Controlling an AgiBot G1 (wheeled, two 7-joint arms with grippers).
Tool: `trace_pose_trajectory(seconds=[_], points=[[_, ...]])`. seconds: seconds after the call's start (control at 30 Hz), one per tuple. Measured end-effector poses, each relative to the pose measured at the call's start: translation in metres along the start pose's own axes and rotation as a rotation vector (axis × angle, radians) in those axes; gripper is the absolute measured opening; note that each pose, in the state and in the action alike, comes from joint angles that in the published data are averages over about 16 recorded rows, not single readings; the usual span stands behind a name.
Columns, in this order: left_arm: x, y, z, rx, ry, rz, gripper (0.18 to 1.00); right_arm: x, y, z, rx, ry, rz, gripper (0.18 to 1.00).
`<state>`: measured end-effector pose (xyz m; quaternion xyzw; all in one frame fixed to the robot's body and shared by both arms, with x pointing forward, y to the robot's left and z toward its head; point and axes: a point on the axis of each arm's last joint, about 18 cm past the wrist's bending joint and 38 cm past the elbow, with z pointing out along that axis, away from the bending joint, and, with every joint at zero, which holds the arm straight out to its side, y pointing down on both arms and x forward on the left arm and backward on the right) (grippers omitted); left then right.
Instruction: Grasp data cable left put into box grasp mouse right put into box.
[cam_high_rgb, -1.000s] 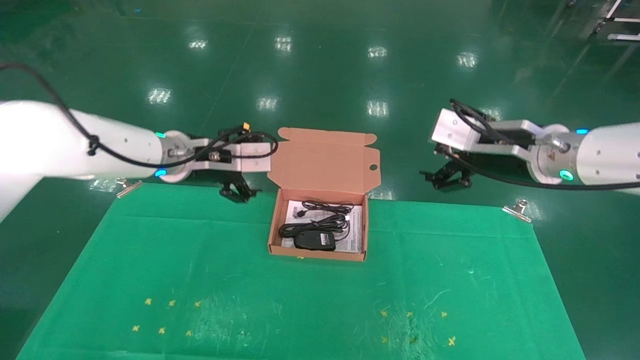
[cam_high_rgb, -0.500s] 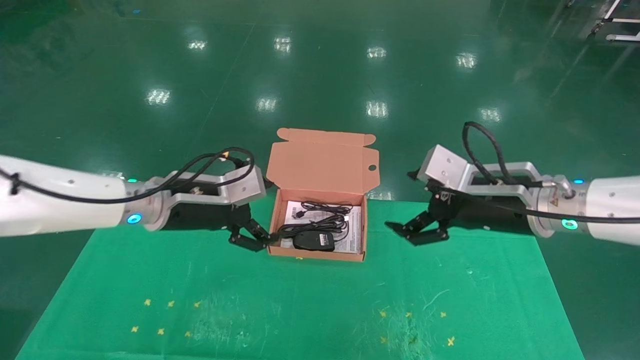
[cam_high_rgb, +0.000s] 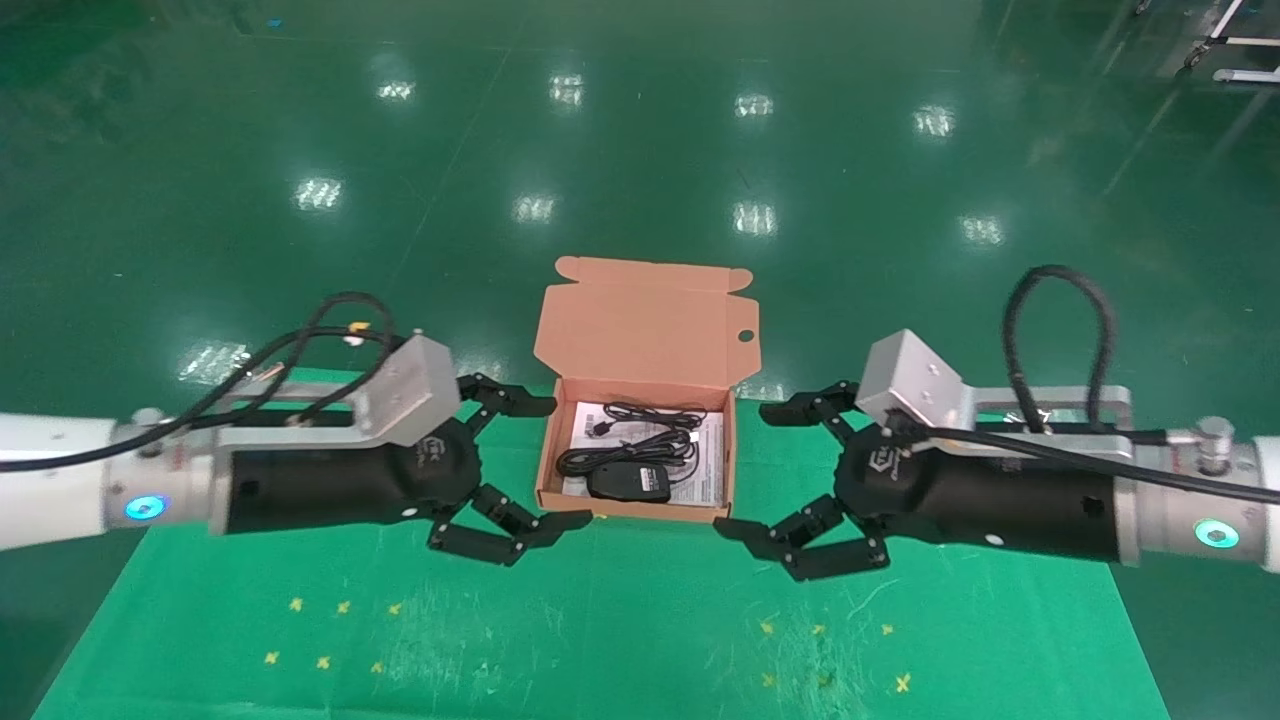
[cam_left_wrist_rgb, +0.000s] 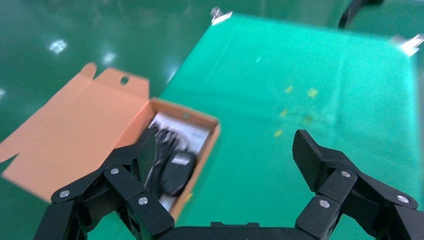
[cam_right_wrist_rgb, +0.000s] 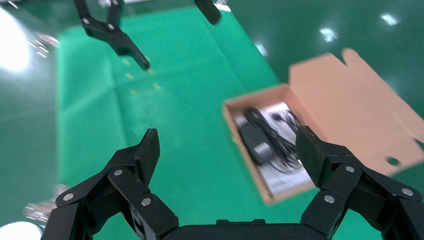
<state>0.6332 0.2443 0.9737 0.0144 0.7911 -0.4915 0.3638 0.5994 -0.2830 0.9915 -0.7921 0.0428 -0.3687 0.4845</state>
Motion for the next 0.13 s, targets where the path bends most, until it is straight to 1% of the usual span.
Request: trace_pose_trajectory(seconds=[0.13], points=[[0.0054, -0.0014, -0.0073, 0.031, 0.013, -0.02, 1.001, -0.006, -0.0011, -0.0035, 0.028, -0.024, 0.013, 1.0]])
